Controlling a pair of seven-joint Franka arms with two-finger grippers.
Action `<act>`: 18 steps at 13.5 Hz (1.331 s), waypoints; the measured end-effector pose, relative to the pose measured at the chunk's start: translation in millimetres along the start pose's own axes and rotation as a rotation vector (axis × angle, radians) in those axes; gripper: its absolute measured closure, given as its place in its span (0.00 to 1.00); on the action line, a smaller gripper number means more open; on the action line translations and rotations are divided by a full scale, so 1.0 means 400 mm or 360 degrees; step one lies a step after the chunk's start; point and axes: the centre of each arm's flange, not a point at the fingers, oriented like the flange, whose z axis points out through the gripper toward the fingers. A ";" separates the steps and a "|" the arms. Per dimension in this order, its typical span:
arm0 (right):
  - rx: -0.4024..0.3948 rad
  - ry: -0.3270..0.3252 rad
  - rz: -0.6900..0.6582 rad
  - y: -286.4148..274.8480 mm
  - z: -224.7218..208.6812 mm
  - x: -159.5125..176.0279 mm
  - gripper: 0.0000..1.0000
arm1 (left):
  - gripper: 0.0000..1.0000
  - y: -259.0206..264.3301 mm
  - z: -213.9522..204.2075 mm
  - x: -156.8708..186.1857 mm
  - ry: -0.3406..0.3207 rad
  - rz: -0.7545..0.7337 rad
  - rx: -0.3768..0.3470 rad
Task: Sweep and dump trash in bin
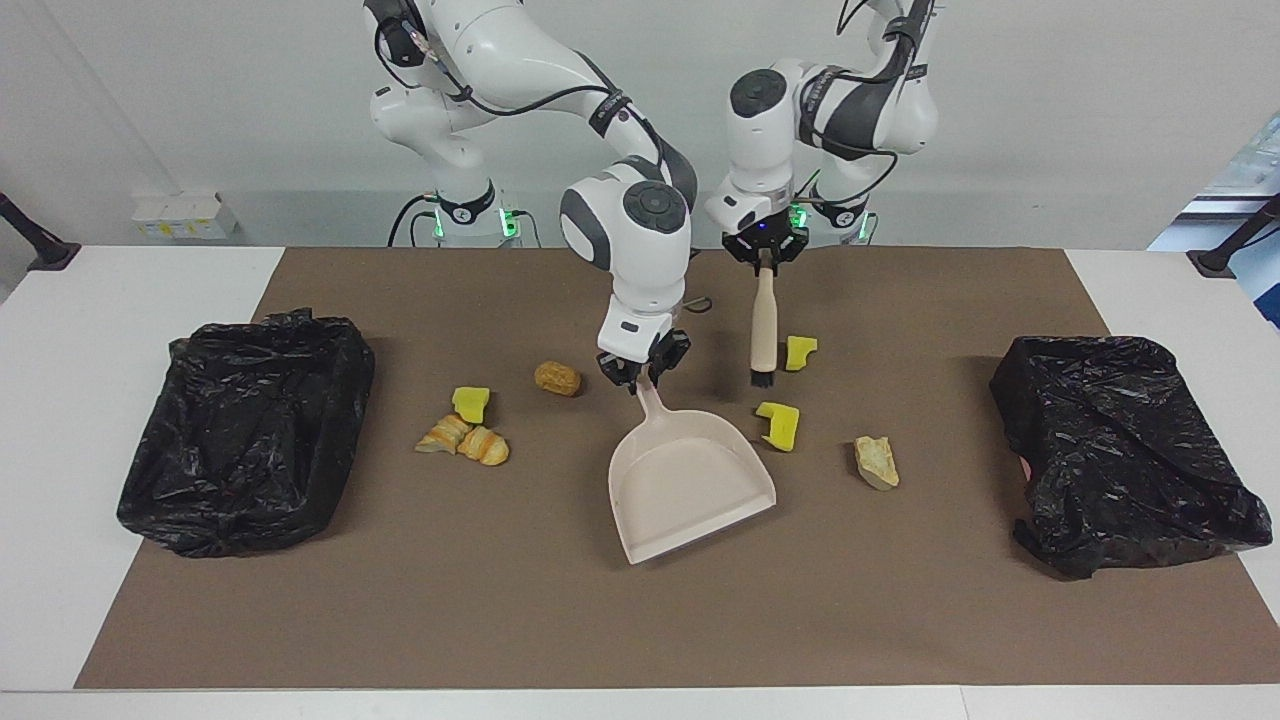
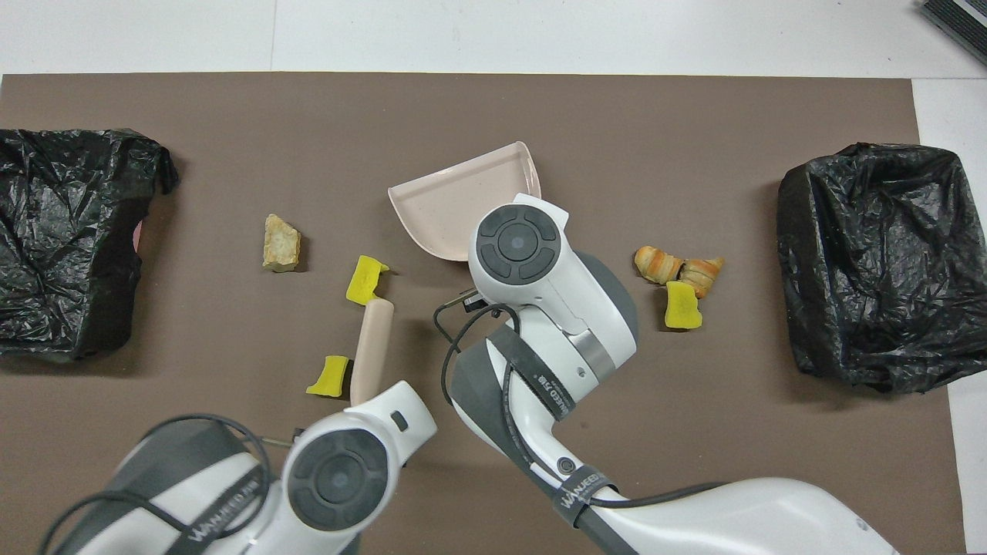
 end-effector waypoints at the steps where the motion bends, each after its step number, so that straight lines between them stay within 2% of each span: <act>1: -0.0003 0.0001 -0.0054 0.010 -0.011 -0.002 0.68 | 0.74 -0.069 -0.006 0.035 0.0002 -0.0003 -0.0018; 5: -0.0014 -0.0078 -0.0347 0.051 -0.019 -0.016 0.68 | 0.74 -0.235 -0.006 0.152 0.0034 0.0011 -0.0058; 7: -0.0009 -0.0136 -0.0576 0.092 -0.025 -0.025 0.68 | 0.74 -0.307 0.010 0.199 0.0035 0.0034 -0.0067; 12: 0.0018 -0.0267 -0.1127 0.155 -0.053 -0.059 0.68 | 0.74 -0.413 0.019 0.262 0.0095 0.0053 -0.0081; 15: -0.0067 -0.0374 -0.1445 0.155 -0.037 -0.100 0.68 | 0.74 -0.502 0.058 0.300 0.0084 0.0094 -0.0085; 18: -0.0140 -0.0459 -0.1641 0.152 -0.009 -0.155 0.68 | 0.74 -0.566 0.133 0.323 0.0047 0.0055 -0.0095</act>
